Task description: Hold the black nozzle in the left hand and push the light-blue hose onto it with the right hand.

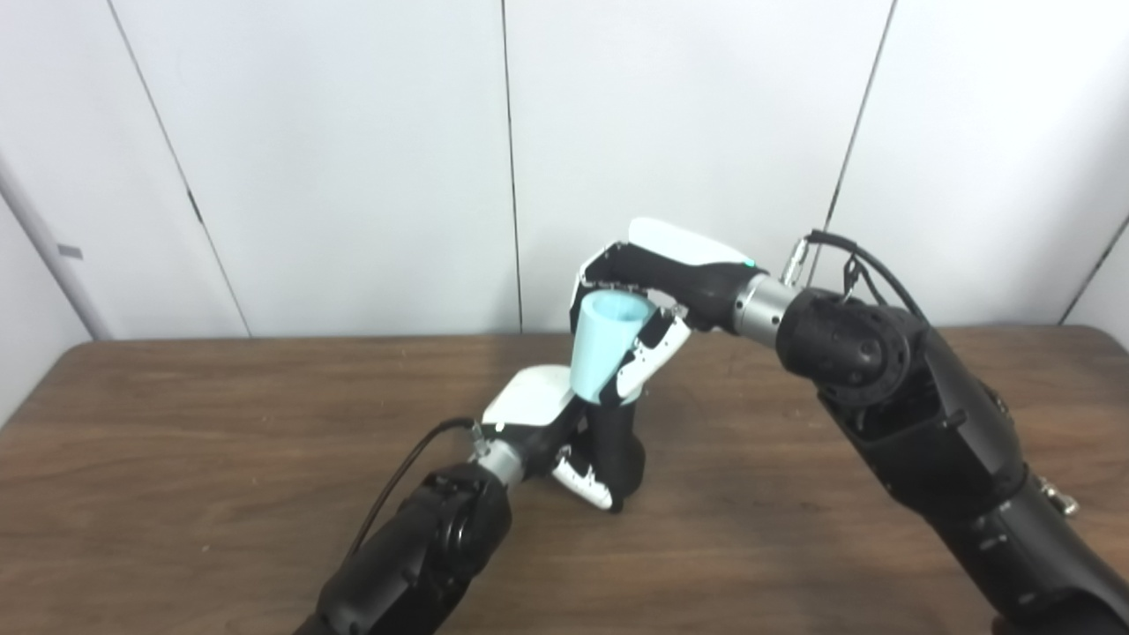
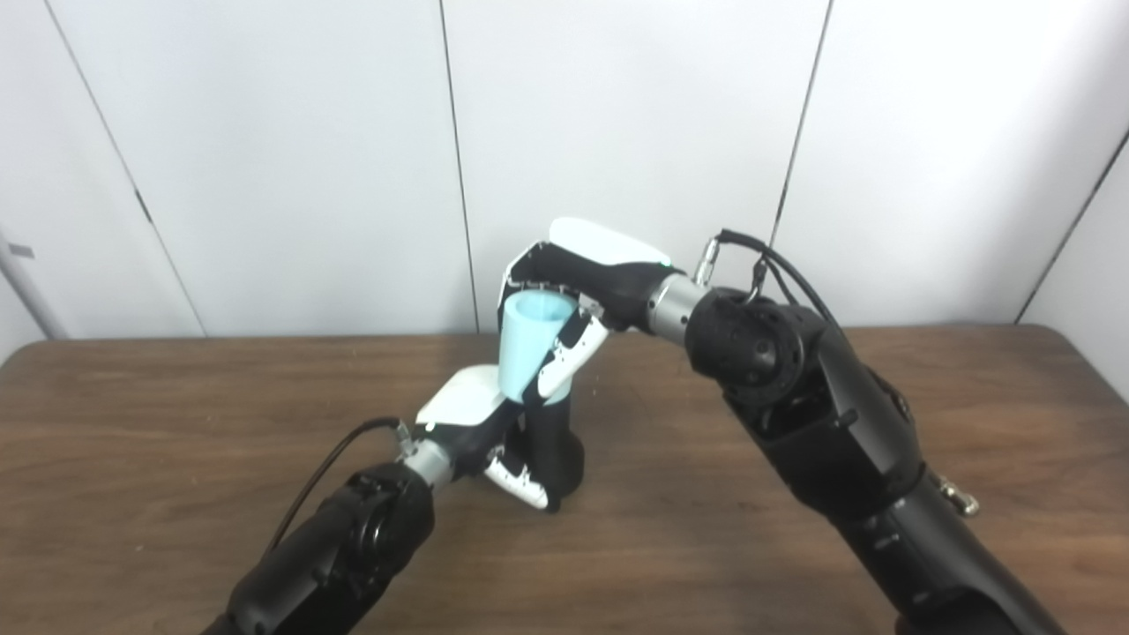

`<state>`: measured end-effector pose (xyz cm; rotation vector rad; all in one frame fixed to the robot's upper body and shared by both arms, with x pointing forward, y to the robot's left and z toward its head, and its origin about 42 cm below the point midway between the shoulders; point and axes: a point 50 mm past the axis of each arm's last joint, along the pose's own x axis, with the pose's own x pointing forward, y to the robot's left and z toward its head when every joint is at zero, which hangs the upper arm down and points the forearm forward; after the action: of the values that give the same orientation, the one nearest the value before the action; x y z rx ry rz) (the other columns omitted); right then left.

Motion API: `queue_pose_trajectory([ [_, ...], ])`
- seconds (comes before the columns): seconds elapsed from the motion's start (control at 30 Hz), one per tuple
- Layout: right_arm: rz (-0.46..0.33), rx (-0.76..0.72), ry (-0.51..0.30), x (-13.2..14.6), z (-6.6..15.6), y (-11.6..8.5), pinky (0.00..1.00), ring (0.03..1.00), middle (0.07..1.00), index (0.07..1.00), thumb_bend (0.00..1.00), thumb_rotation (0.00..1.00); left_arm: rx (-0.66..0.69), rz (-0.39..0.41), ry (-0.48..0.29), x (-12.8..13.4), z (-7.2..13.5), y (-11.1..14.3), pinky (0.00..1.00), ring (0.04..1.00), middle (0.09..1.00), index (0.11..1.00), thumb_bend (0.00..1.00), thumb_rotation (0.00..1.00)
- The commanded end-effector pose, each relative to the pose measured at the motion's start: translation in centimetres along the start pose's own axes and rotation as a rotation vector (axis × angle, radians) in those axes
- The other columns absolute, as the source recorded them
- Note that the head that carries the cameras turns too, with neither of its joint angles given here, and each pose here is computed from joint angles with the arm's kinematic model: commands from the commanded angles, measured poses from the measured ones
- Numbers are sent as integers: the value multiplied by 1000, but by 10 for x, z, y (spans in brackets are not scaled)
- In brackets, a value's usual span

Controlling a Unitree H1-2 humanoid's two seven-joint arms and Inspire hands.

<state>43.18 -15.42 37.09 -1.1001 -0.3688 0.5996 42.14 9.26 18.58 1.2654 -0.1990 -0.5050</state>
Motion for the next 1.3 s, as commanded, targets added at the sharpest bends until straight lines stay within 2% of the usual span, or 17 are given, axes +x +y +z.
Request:
queue_pose_trajectory([
  [0.0,-65,-84,-59,2,16,-33,361,445,491,475,520,0,30,-251,72,-18,-12,-64,391,441,431,486,528,0],
  [0.33,-85,-107,-50,7,4,-46,364,446,489,477,520,0,37,-255,74,-21,-15,-66,425,479,461,485,528,0],
  [0.8,-86,-88,-17,9,-3,-38,366,453,482,480,520,0,40,-250,75,-24,-16,-63,441,472,448,486,528,0],
  [0.9,-84,-75,-6,7,-7,-30,363,450,483,480,520,0,39,-249,75,-23,-15,-63,439,471,450,486,528,0],
  [1.07,-68,-34,17,6,-15,-4,361,443,487,482,520,0,38,-246,73,-22,-13,-64,413,466,450,486,528,0],
  [1.27,-49,19,48,10,-19,14,366,426,498,487,519,0,38,-239,70,-22,-13,-62,433,473,454,486,528,0],
])
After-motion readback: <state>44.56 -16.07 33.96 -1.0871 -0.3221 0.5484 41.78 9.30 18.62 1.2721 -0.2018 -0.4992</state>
